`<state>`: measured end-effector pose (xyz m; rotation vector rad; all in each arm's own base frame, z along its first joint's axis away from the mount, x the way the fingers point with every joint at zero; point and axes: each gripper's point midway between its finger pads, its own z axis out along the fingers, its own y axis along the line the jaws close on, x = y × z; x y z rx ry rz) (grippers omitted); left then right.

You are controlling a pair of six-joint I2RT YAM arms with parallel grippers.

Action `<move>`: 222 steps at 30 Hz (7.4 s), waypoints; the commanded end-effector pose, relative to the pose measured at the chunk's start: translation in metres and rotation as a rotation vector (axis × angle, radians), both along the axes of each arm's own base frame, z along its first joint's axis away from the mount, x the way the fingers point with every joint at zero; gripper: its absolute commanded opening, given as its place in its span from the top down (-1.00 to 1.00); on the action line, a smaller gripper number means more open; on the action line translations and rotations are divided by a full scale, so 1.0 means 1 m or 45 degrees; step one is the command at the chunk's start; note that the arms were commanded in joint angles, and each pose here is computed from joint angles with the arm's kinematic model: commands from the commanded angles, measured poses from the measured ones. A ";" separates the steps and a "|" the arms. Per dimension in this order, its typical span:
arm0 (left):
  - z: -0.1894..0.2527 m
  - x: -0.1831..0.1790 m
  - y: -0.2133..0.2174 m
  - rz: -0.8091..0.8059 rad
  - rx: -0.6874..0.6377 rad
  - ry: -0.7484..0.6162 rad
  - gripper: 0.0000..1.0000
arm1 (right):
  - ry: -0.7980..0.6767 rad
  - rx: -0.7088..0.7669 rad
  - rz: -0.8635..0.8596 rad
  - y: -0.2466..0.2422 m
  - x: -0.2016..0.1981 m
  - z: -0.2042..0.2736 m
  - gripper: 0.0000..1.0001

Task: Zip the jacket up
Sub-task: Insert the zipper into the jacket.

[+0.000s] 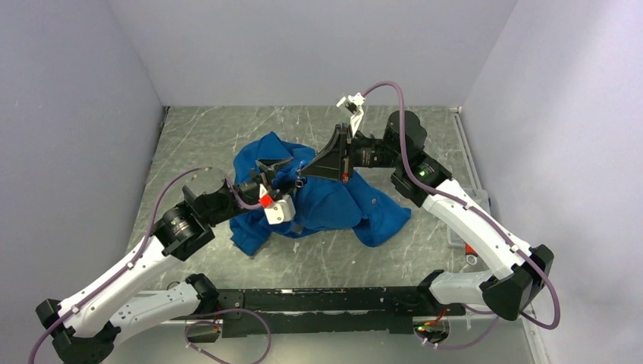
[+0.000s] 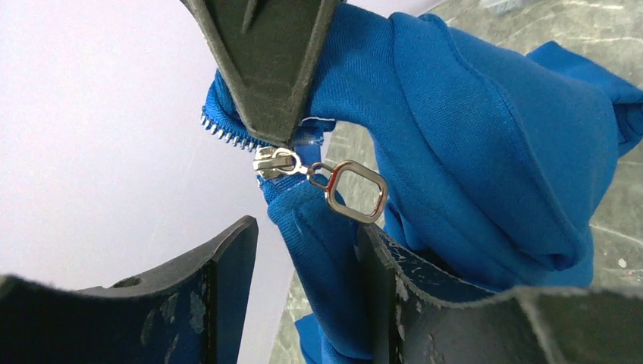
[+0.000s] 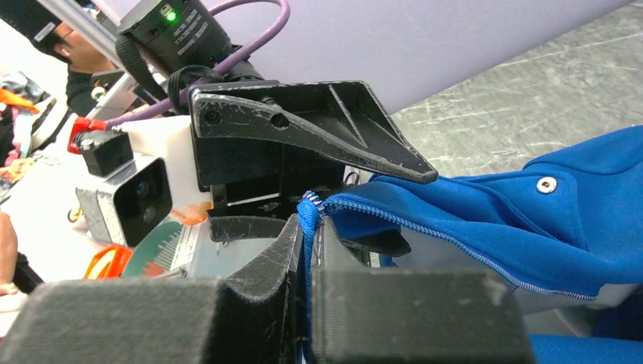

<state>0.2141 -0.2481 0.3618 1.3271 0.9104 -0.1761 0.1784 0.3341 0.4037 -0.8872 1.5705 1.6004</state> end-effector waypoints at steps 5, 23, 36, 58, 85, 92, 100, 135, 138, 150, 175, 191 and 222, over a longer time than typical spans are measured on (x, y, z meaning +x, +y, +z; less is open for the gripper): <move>0.027 0.005 0.002 0.046 -0.016 -0.112 -0.11 | -0.090 0.151 -0.166 -0.006 0.012 0.031 1.00; 0.025 0.013 0.007 0.142 0.045 -0.152 0.23 | 0.004 0.204 -0.350 -0.019 0.035 0.025 1.00; 0.018 -0.006 -0.020 0.059 -0.146 0.246 -0.02 | 0.015 0.288 -0.373 -0.020 0.040 0.038 1.00; -0.016 0.019 -0.031 0.175 -0.109 0.270 -0.07 | -0.043 0.340 -0.366 -0.027 0.030 0.052 1.00; 0.007 -0.017 -0.023 -0.037 -0.097 0.222 1.00 | -0.030 0.294 -0.422 -0.032 0.033 0.036 1.00; 0.011 -0.027 -0.019 -0.084 -0.094 0.188 1.00 | -0.008 0.289 -0.387 -0.031 0.029 0.033 1.00; 0.012 -0.004 -0.011 0.070 -0.108 0.137 0.80 | 0.022 0.349 -0.261 -0.028 0.013 0.038 1.00; 0.042 -0.009 0.004 0.073 -0.262 0.092 -0.36 | 0.004 0.401 -0.284 -0.034 0.019 0.056 1.00; 0.037 -0.011 -0.007 0.024 -0.273 0.153 -0.35 | 0.008 0.418 -0.285 -0.030 0.025 0.062 1.00; 0.007 0.013 -0.029 0.154 -0.236 0.267 -0.62 | 0.002 0.423 -0.322 -0.032 0.030 0.067 1.00; -0.005 0.032 0.035 0.449 -0.051 0.056 -0.70 | -0.010 0.375 -0.456 -0.037 0.045 0.050 1.00; -0.007 0.049 0.048 0.496 -0.126 0.111 -0.59 | 0.138 0.422 -0.385 -0.029 0.042 0.023 1.00; 0.034 0.045 -0.009 0.223 -0.202 -0.030 0.39 | 0.135 0.428 -0.381 -0.029 0.040 0.028 1.00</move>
